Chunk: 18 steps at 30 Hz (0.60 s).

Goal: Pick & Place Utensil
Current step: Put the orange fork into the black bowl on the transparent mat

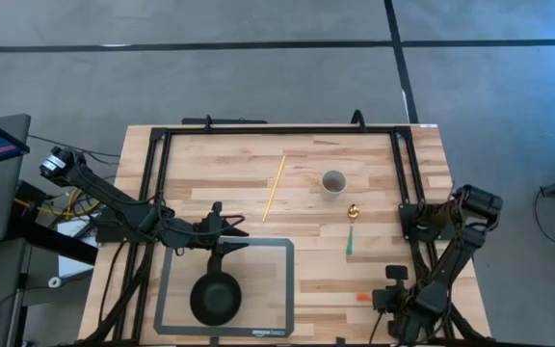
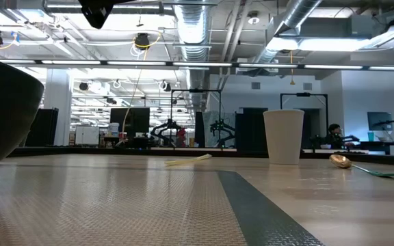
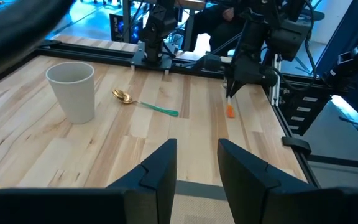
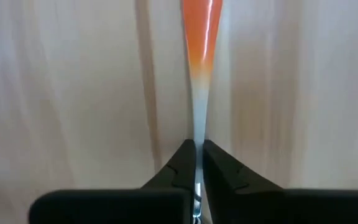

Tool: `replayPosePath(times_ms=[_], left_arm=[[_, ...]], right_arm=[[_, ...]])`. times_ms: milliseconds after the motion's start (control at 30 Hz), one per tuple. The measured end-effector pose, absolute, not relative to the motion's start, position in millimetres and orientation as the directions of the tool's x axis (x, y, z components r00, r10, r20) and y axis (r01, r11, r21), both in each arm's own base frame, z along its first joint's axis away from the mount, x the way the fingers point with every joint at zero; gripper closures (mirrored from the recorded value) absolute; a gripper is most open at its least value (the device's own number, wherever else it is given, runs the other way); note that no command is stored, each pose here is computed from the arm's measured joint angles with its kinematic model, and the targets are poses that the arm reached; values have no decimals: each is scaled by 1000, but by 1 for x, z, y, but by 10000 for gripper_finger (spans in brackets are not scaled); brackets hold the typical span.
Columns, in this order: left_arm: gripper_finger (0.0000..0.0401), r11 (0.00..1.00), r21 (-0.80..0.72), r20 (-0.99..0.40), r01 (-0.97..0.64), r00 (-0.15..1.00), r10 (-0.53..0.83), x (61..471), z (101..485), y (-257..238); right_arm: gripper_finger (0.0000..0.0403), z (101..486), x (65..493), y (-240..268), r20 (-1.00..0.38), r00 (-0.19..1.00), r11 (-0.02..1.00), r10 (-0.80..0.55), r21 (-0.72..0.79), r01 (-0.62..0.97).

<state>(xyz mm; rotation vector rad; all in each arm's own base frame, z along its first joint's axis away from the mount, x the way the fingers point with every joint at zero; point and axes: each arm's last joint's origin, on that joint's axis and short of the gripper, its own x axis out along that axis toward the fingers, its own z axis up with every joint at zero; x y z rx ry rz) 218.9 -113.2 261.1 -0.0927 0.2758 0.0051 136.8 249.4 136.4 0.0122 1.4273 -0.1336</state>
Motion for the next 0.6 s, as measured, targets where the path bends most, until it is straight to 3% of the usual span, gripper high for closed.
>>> replayPosePath(times_ms=[333,500,600], left_arm=[[284,996,-92,-257,-12,966,-12,219,263,-114],[284,997,-78,-258,7,966,-27,219,263,-115],[284,998,-22,-250,53,967,-57,215,265,-118]], right_arm=[[399,187,206,246,-777,574,947,-259,-89,307],[399,196,249,224,-619,690,880,-376,-5,475],[399,200,277,209,-575,723,869,-383,42,494]])
